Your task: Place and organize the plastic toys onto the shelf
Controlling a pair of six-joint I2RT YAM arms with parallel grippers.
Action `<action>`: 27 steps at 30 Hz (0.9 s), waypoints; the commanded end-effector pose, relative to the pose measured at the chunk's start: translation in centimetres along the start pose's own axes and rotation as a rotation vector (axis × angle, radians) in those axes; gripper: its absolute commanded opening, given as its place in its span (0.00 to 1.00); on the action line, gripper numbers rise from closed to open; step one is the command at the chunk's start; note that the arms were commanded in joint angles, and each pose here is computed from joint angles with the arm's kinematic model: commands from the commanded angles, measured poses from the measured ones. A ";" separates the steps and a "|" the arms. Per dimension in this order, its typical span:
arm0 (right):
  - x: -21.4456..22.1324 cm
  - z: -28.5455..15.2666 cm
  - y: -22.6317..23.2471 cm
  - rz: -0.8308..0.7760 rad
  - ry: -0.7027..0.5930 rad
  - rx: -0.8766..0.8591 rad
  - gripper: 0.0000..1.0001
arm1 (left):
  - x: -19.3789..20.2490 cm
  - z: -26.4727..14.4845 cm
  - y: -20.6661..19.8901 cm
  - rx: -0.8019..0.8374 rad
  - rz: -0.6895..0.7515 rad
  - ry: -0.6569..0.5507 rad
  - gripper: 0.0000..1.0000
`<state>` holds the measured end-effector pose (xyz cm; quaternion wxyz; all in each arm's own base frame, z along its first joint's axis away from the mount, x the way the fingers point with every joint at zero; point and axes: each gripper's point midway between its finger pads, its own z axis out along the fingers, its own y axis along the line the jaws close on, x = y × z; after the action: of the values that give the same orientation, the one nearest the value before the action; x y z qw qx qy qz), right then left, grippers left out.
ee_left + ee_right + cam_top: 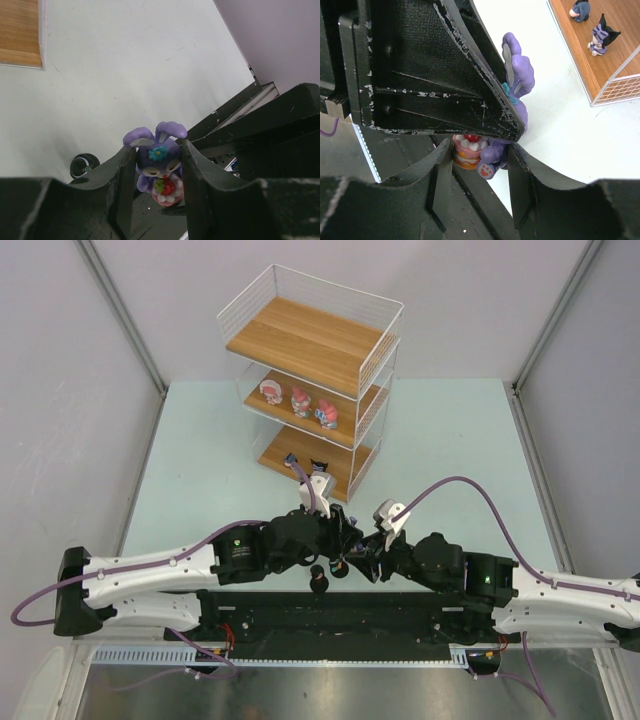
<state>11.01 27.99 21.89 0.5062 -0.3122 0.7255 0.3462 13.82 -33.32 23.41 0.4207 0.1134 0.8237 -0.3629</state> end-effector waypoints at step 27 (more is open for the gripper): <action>-4.3 -0.8 1.1 0.062 -0.124 -0.040 0.26 | -2.7 -2.4 -2.1 0.167 -0.124 -0.132 0.00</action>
<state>10.76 28.27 23.11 0.5118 -0.3014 0.7154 0.3681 13.49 -32.36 24.59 0.4371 0.0907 0.7943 -0.4121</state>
